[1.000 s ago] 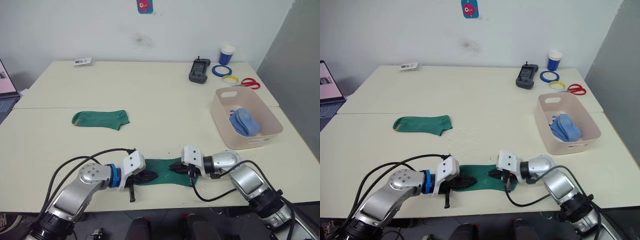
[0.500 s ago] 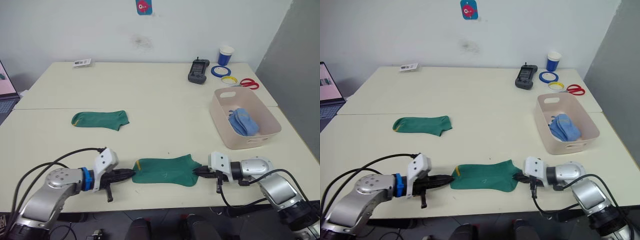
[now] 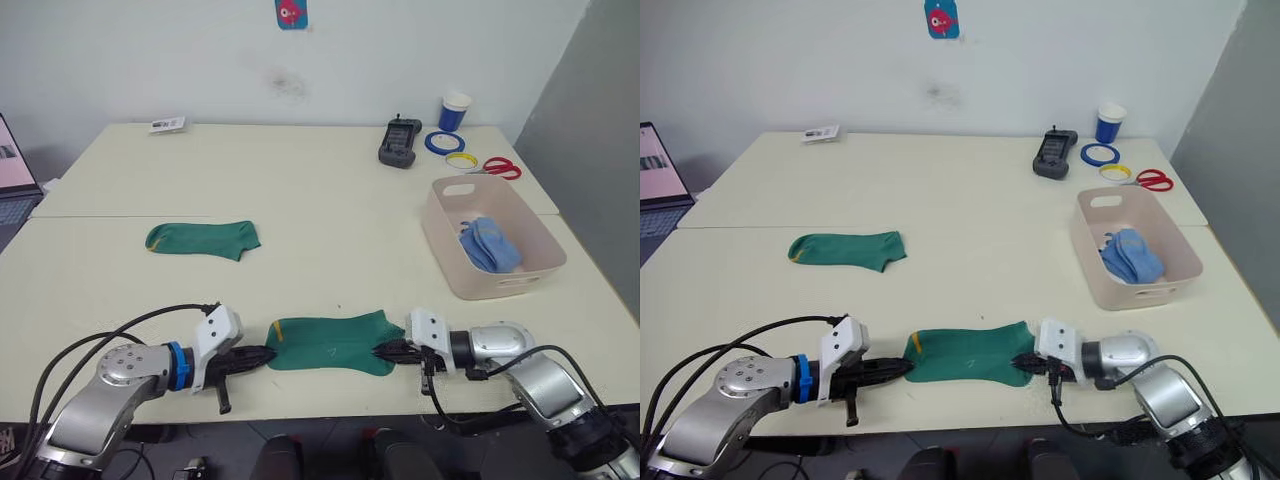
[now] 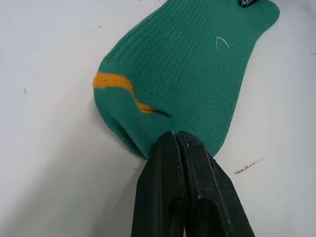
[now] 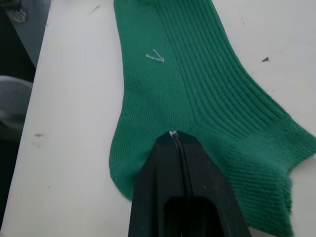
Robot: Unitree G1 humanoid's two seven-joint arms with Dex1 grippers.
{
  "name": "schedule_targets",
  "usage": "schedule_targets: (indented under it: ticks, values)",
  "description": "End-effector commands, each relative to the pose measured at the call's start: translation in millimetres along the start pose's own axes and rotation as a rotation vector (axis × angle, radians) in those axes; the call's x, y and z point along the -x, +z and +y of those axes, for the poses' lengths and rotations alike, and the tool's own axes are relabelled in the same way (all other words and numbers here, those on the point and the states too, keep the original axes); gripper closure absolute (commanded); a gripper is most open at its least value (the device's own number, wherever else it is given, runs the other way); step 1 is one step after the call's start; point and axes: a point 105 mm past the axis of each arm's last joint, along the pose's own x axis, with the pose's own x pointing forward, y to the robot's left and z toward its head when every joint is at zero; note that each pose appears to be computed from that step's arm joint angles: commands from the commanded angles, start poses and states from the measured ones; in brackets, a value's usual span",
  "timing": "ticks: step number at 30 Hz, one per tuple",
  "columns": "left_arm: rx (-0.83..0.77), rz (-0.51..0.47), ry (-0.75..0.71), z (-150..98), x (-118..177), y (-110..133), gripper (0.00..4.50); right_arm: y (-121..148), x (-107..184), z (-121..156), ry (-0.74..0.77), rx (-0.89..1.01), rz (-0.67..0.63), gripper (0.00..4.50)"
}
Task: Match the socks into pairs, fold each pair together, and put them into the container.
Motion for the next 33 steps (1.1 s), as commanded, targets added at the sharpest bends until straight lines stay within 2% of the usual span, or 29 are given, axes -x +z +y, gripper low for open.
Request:
schedule_targets:
  ticks: [1, 4, 6, 7, 9, 12, 15, 18, 21, 33]
  values:
    - [0.0, -0.032, 0.036, 4, 9, 7, 4.47, 1, 16, -6, -0.041, -0.005, 0.004, 4.5]
    - [0.032, -0.121, 0.097, 12, 16, 22, 4.47, 22, 23, -17, -0.12, -0.037, -0.081, 4.5]
    - [0.068, -0.216, 0.21, 27, 25, 35, 4.5, 42, 30, -32, -0.225, -0.068, -0.175, 4.13]
    - [0.097, -0.267, 0.311, 39, 36, 37, 4.31, 46, 37, -45, -0.321, -0.088, -0.208, 3.93]
    - [0.139, -0.323, 0.444, 53, 52, 36, 3.89, 46, 47, -59, -0.446, -0.115, -0.231, 3.23]
    - [0.2, -0.372, 0.599, 67, 68, 26, 2.93, 31, 57, -75, -0.595, -0.121, -0.206, 2.17]
    - [0.239, -0.397, 0.759, 77, 82, 12, 2.0, 12, 62, -82, -0.688, -0.12, -0.168, 1.13]
    - [0.258, -0.385, 0.896, 81, 95, -8, 1.03, 2, 60, -78, -0.709, -0.138, -0.163, 0.05]
    - [0.253, -0.361, 0.946, 80, 99, -19, 0.03, 2, 59, -78, -0.716, -0.135, -0.171, 0.0]
    - [0.261, -0.391, 0.992, 82, 100, -20, 0.01, 14, 56, -78, -0.7, -0.13, -0.186, 0.0]
